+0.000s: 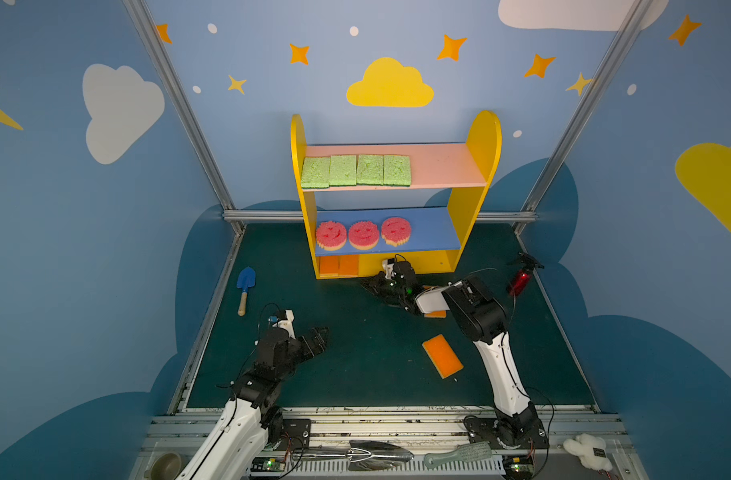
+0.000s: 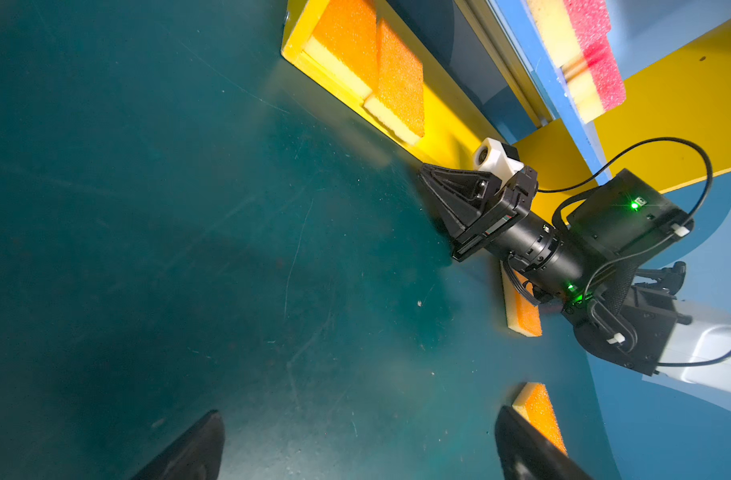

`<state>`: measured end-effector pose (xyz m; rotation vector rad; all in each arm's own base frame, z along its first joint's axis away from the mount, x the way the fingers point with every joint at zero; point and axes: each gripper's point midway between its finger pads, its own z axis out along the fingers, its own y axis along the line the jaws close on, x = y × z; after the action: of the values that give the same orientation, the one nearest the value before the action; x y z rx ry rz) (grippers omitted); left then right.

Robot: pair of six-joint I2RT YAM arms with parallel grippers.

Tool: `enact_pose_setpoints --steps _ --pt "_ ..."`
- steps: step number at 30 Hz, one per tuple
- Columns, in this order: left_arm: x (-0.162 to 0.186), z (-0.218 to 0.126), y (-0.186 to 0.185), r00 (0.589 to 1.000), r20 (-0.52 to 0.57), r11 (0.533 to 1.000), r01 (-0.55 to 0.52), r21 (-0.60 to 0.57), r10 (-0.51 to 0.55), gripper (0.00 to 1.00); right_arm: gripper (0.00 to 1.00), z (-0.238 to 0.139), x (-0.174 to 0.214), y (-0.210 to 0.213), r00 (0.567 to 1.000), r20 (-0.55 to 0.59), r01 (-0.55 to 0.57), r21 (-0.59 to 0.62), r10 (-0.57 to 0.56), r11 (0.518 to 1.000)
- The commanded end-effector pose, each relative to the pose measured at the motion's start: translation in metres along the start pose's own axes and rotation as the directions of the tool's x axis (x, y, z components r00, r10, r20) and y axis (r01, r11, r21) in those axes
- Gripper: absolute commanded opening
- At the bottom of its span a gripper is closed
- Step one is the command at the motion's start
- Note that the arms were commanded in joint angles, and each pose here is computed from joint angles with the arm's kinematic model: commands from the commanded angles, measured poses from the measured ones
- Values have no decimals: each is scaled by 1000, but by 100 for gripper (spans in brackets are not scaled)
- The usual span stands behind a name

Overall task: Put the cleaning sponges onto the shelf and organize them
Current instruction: 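Stand the sponge upright beside the first orange sponge at the shelf base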

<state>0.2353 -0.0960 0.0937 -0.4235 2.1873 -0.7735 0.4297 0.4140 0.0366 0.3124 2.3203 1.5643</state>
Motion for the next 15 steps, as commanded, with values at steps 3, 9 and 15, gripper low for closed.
enact_pose_setpoints --steps 3,9,15 --pt "3 -1 5 1000 -3 1000 -5 -14 5 100 0 16 22 -31 998 -43 -33 92 37 995" --pt "2 -1 6 1000 -1 1000 -6 -15 6 100 0 24 21 -32 999 -22 -47 95 49 994" --pt "3 0 5 1000 -3 1000 -8 -16 8 100 0 24 13 -39 998 24 -57 130 55 990"
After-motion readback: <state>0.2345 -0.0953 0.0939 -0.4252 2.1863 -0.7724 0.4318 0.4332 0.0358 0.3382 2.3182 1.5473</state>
